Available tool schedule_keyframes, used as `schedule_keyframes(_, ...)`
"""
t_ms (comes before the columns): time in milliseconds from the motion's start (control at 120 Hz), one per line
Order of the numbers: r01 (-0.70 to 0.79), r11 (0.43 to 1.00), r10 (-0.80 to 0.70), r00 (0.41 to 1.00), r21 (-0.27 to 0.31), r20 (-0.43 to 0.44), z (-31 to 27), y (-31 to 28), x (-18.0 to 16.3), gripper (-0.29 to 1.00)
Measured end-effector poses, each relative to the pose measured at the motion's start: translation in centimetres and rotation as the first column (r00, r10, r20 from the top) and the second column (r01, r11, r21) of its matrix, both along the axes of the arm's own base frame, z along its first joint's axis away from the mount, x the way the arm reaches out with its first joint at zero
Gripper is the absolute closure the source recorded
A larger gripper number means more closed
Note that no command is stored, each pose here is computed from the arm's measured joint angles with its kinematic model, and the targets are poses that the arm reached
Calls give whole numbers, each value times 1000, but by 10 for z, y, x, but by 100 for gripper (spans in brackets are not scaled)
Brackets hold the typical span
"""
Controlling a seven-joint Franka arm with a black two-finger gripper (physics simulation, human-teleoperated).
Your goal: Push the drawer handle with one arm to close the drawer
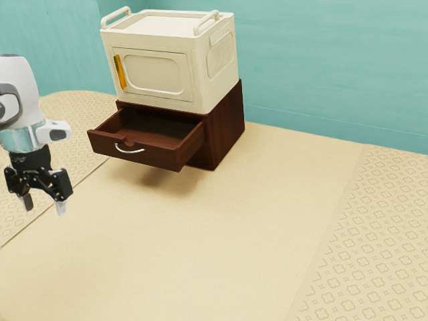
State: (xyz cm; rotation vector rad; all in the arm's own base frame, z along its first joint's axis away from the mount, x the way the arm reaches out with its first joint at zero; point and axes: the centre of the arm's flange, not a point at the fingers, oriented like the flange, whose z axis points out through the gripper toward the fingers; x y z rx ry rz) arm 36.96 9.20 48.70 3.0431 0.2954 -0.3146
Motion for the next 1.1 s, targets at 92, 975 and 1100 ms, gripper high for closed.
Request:
schedule_keyframes(92,4,999,-4,1000,52,0,-26,0,25,2)
schedule_keyframes(975,-12,985,-41,950,171,308,-100,61,223,75)
schedule_keyframes(1100,33,990,-76,943,135,324,-105,49,237,77)
